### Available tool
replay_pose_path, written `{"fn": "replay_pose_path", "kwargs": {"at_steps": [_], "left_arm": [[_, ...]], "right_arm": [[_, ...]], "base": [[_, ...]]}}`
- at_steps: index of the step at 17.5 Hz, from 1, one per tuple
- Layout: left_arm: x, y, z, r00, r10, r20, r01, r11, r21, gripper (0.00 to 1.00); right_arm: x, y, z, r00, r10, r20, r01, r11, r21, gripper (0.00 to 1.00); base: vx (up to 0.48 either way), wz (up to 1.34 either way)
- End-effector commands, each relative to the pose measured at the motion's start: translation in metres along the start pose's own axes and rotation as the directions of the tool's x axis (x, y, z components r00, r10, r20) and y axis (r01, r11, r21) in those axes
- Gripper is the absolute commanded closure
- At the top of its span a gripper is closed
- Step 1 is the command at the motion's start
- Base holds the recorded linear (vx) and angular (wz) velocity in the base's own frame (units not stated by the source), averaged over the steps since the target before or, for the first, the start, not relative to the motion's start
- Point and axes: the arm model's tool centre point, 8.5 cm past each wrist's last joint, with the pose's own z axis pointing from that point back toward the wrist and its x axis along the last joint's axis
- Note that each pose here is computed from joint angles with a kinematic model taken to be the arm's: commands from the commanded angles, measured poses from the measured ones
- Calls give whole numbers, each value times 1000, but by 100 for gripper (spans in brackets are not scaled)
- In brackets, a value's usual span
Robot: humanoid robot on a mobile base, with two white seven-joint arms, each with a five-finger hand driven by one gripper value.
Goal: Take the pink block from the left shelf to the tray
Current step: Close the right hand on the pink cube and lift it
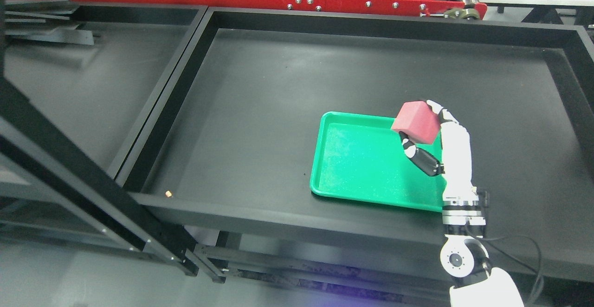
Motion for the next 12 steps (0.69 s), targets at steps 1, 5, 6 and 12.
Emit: {"fn": "replay_pose_path", "kwargs": {"at_steps": [1,5,6,12], "left_arm": [[-7,10,2,1000,-2,-3,2,1000,15,0],[-7,10,2,1000,-2,-3,2,1000,15,0],[-7,10,2,1000,-2,-3,2,1000,15,0],[-7,10,2,1000,-2,-3,2,1000,15,0]], "right_arm": [[2,-32,2,1000,7,28,-3,989,-150,94],[4,-34,5,1000,5,31,0,987,-158,94],[4,-34,5,1000,5,31,0,987,-161,95],[3,-34,7,1000,5,26,-1,987,-163,95]], "base": [[-165,107],[-169,193],[-157,258],[-160,520]]}}
